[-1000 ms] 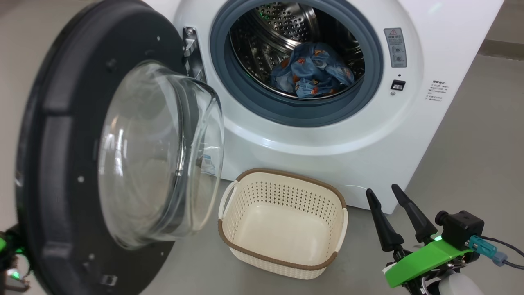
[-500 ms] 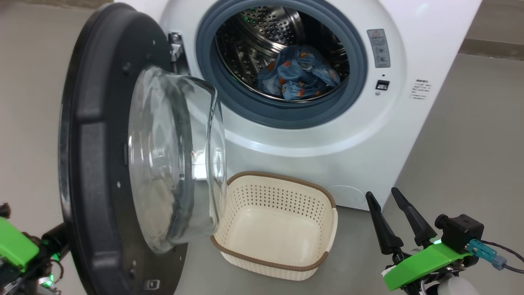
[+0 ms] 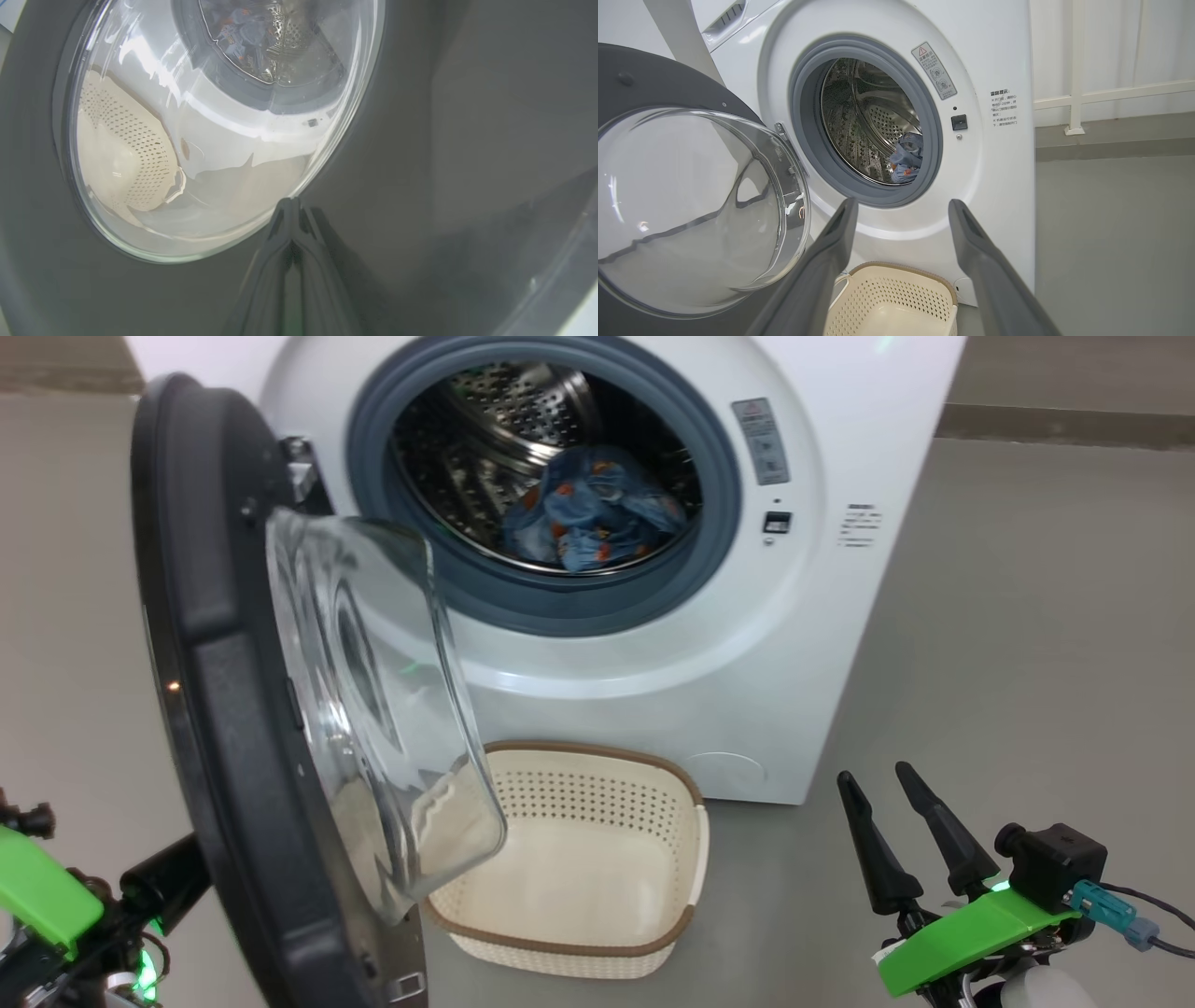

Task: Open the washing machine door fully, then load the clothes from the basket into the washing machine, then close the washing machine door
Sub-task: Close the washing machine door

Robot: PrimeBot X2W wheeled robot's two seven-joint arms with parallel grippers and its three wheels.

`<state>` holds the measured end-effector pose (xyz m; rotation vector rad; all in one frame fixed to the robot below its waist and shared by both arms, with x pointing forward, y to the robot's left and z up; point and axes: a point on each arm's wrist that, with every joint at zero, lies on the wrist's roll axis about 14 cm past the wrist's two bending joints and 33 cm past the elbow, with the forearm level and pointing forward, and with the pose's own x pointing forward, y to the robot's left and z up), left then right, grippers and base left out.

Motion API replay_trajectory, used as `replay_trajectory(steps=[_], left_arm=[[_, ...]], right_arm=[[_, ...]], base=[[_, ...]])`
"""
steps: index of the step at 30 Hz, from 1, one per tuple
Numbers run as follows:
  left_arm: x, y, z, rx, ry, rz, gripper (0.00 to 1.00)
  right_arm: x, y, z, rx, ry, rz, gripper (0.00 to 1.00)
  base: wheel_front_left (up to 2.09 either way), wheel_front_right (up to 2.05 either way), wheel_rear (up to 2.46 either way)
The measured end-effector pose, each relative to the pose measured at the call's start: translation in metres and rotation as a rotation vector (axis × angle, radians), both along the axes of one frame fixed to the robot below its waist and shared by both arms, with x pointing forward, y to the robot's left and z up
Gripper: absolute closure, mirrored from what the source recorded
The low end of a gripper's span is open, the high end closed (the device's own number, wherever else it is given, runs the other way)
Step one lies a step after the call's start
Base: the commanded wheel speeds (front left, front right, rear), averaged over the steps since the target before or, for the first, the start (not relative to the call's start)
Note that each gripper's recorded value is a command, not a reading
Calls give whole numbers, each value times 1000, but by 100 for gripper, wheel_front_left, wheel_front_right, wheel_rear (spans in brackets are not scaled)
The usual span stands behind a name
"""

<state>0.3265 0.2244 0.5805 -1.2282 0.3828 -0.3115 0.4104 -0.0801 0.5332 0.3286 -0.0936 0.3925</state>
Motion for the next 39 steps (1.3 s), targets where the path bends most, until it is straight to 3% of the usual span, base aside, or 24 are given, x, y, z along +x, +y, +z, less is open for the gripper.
replay_trajectory(steps=[20, 39], left_arm=[[34, -56, -3, -56, 12, -178, 100], [39, -62, 0, -77, -13, -170, 100]], right_arm=[[-17, -59, -2, -6, 4, -156, 0], [-18, -61, -1, -10, 0, -159, 0]], base=[[0, 0, 0], [0, 0, 0]])
